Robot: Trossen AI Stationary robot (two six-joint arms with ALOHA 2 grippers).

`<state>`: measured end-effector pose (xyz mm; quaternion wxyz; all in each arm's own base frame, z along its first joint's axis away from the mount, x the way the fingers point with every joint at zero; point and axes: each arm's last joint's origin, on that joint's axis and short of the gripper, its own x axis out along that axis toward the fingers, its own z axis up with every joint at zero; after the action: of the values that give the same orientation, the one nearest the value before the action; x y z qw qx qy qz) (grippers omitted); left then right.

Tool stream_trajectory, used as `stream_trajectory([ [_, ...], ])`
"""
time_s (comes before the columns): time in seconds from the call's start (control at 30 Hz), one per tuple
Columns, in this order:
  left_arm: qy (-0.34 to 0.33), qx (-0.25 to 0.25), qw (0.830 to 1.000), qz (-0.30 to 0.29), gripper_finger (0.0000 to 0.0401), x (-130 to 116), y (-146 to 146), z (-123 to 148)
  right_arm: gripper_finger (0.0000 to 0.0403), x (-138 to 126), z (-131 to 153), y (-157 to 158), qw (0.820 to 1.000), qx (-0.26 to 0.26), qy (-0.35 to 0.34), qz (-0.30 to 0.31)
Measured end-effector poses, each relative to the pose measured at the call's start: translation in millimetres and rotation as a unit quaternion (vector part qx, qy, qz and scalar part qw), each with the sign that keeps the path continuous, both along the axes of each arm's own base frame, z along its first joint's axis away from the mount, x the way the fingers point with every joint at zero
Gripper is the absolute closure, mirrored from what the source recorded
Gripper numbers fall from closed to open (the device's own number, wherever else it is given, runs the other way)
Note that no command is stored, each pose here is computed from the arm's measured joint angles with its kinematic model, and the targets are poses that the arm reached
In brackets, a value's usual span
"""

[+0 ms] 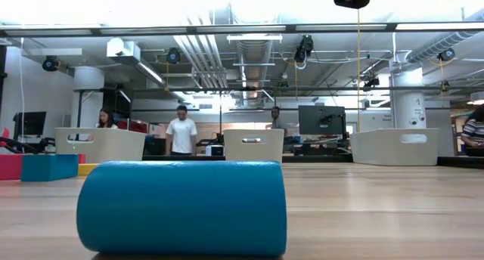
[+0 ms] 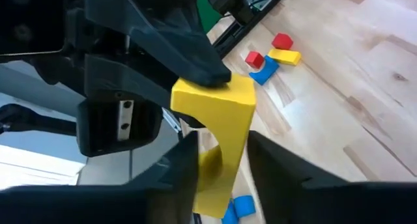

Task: Sort blocks
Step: Put the yellow block into the right gray bin

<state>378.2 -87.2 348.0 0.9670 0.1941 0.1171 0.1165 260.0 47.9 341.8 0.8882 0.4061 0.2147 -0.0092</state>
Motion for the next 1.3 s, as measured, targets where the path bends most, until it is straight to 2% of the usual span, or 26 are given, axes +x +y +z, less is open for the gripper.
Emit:
stream_trajectory([
  [0.2, -0.003, 0.0, 1.0, 0.0, 0.038, 0.0, -0.1, 4.2, 0.0377, 0.2, 0.2, -0.7, 1.0, -0.011, -0.003, -0.006],
  [0.53, -0.005, 0.0, 0.999, 0.053, 0.0283, -1.2, 2.2, 3.8, 0.0379, 0.1, -0.3, -5.3, 1.0, -0.017, 0.006, -0.014],
  [0.6, -0.002, 0.003, 0.997, 0.073, 0.0267, -1.8, 3.7, 3.0, 0.0379, -0.9, -0.5, -12.0, 0.999, -0.013, 0.026, -0.028],
  [0.73, 0.005, -0.001, 0.996, 0.09, 0.0247, -6.0, 5.7, 4.6, 0.0379, -8.2, 0.2, -39.4, 0.989, -0.02, 0.115, -0.094],
  [0.87, 0.011, -0.033, 0.995, 0.098, 0.0243, -7.7, 5.9, 1.0, 0.0379, -23.7, 5.1, -81.2, 0.957, -0.051, 0.22, -0.181],
  [1.03, 0.02, -0.071, 0.992, 0.107, 0.0244, -11.8, 5.0, -1.8, 0.0379, -40.3, 2.8, -138.2, 0.908, -0.089, 0.325, -0.248],
  [1.13, 0.035, -0.088, 0.989, 0.11, 0.0246, -15.4, 3.4, -4.8, 0.038, -52.3, -5.4, -172.7, 0.866, -0.116, 0.391, -0.29],
  [1.3, 0.048, -0.126, 0.984, 0.12, 0.0246, -27.5, 0.5, -2.8, 0.038, -76.2, -29.8, -221.9, 0.799, -0.099, 0.498, -0.323],
])
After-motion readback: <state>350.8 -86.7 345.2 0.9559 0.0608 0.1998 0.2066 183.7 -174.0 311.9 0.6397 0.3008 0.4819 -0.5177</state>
